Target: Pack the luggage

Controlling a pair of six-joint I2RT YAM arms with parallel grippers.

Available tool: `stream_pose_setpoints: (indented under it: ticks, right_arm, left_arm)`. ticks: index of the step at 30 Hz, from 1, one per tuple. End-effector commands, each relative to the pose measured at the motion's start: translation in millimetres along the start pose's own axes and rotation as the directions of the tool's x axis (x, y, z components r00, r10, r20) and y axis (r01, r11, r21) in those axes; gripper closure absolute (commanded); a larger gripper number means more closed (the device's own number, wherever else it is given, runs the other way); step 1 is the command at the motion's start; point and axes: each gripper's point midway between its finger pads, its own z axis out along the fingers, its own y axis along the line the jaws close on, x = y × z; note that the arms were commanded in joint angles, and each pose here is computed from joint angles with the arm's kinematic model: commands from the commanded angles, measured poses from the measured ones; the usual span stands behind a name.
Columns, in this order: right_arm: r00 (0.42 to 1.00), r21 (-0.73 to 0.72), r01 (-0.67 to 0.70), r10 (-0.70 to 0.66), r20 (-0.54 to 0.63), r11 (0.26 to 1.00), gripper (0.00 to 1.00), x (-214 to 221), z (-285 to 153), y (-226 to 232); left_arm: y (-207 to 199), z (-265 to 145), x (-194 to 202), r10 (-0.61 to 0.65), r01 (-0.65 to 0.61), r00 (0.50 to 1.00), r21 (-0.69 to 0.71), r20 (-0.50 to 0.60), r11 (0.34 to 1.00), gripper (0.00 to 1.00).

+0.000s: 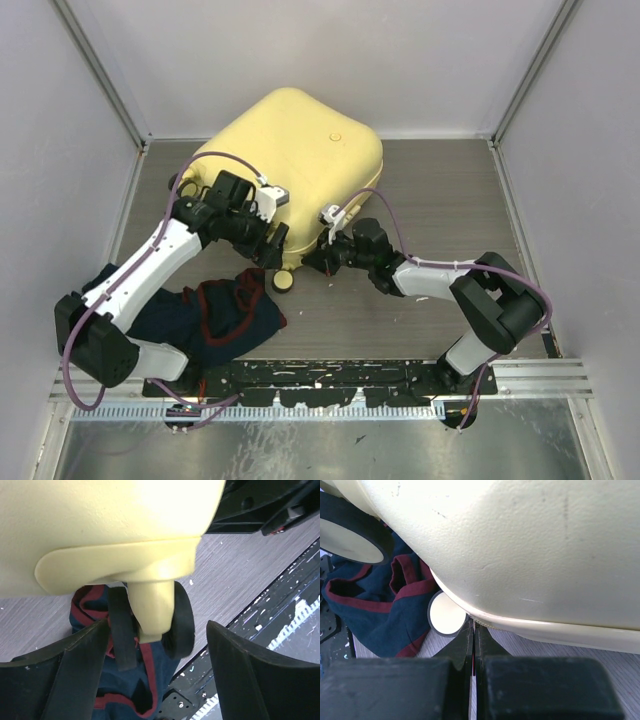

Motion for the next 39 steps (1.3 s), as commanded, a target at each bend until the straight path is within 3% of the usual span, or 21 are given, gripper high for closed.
stream_pose_setpoints:
  ticks: [1, 4, 10, 12, 25, 39]
  right_arm:
    - [0.974, 0.078, 0.077, -0.092, 0.207, 0.994, 0.99, -71.0, 1.9, -9.1]
    - [0.976, 0.089, 0.080, -0.096, 0.197, 0.993, 0.99, -67.7, -2.2, -10.1]
    - [0.977, 0.129, 0.068, -0.092, 0.193, 0.989, 0.99, -69.0, -18.2, -25.8]
    - [0.977, 0.147, 0.063, -0.091, 0.191, 0.987, 0.99, -70.1, -26.3, -35.8]
    - [0.979, 0.290, 0.107, -0.151, 0.135, 0.951, 0.99, -66.2, -85.1, -107.6]
    - [0.982, 0.483, 0.062, -0.139, 0.126, 0.874, 0.99, -59.0, -155.2, -183.4]
  left_arm:
    - [2.4, -0.2, -21.5, 0.054, -0.053, 0.997, -0.026, 0.057, 0.998, 0.25]
    - [6.1, 1.5, -18.0, 0.070, -0.068, 0.997, -0.040, 0.043, 0.997, 0.42]
    - [10.6, 1.2, -3.0, 0.097, -0.098, 0.995, -0.053, -0.011, 0.994, 0.89]
    - [12.3, 1.7, 1.4, 0.106, -0.107, 0.994, -0.057, -0.022, 0.993, 1.00]
    - [2.7, -1.7, 15.5, 0.217, -0.216, 0.975, 0.025, -0.049, 0.976, 1.00]
    - [-1.2, -8.1, 43.9, 0.396, -0.384, 0.912, 0.119, -0.103, 0.916, 1.00]
